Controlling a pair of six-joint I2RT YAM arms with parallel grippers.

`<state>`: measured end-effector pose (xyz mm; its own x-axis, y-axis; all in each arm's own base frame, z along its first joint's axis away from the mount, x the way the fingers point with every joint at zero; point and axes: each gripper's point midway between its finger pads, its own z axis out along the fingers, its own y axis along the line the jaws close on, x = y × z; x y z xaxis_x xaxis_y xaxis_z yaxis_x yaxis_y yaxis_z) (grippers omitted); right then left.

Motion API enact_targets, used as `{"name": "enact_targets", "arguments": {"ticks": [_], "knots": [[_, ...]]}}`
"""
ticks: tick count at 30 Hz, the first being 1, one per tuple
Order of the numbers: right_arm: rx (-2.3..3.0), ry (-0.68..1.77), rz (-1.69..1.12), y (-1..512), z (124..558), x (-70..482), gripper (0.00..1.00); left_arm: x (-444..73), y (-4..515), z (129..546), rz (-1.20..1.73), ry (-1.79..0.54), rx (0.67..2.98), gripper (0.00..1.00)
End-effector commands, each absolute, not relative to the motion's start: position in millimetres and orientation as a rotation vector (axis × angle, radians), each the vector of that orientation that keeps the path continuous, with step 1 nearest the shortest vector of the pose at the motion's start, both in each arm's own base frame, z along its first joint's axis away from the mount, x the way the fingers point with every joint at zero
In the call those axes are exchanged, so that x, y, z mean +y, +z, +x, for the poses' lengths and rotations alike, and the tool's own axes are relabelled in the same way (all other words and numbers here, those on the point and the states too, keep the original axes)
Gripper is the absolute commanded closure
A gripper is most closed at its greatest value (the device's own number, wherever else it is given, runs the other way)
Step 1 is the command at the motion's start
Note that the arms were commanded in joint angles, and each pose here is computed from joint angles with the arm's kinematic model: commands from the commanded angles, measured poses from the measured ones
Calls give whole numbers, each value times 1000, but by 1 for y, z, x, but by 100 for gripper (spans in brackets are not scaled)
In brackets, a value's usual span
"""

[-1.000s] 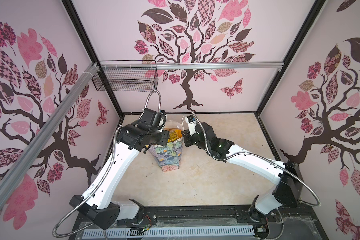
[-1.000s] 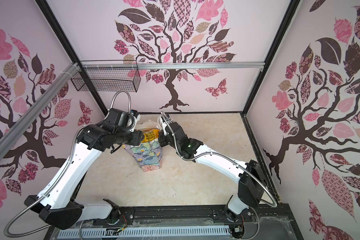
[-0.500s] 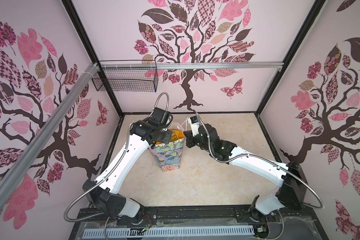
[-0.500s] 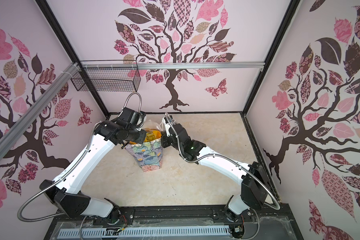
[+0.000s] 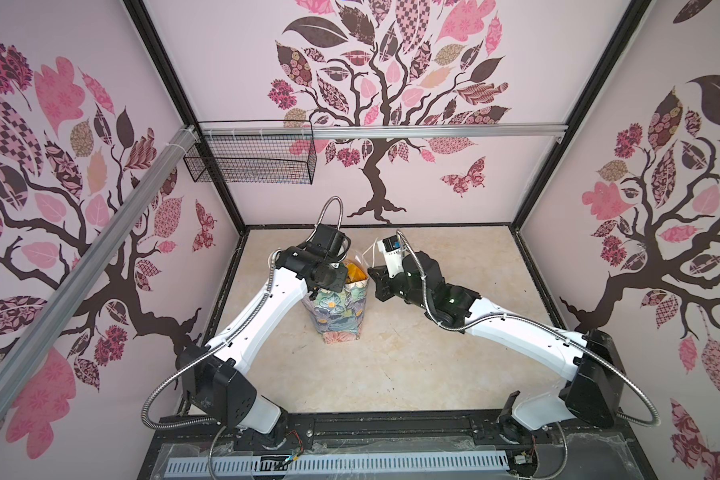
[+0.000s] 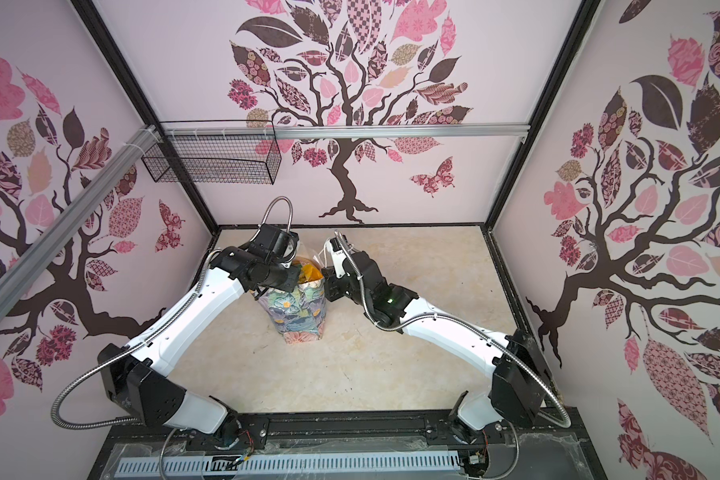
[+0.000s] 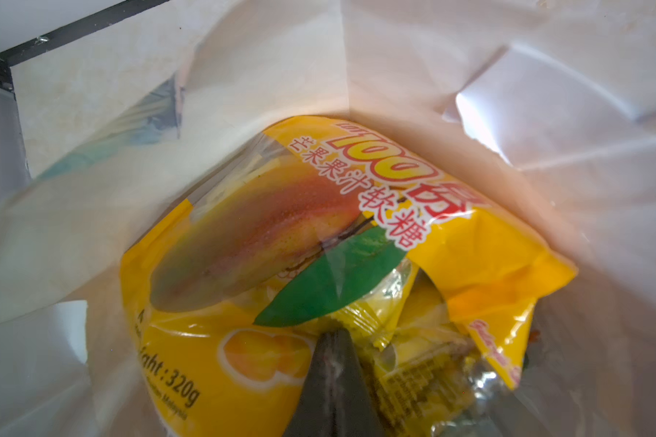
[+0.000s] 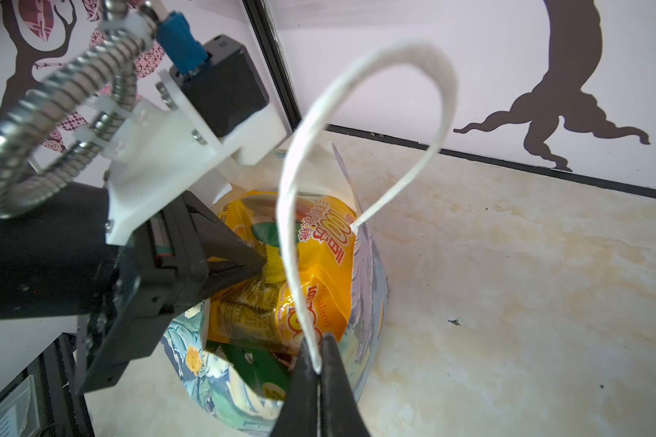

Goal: Place the snacks into the paper bag

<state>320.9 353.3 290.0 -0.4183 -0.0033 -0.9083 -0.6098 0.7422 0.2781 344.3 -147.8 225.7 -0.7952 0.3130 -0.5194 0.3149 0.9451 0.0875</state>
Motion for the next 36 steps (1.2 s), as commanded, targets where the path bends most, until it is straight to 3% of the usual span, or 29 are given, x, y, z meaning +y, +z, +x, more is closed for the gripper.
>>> {"name": "enact_targets", "arguments": {"ticks": [1,8,11,15,22,26,33,36], "knots": [[1758,802,-432,348,311,344,99,-143,204,336,446,2,2643,95],[1773,799,-444,344,313,348,98,-142,284,348,412,-67,2494,70],[1772,808,-445,344,312,349,98,-129,291,351,405,-6,2511,65],[1774,810,-449,342,312,349,97,-120,283,353,372,-26,2564,66],[1778,794,-444,340,314,349,97,-143,238,344,442,-142,2677,79],[1779,777,-430,340,317,346,98,-152,214,339,486,-119,2720,81],[1784,719,-406,337,322,336,100,-174,208,350,489,-243,2691,90],[1783,694,-386,338,323,328,100,-171,224,358,472,-170,2632,83]]}}
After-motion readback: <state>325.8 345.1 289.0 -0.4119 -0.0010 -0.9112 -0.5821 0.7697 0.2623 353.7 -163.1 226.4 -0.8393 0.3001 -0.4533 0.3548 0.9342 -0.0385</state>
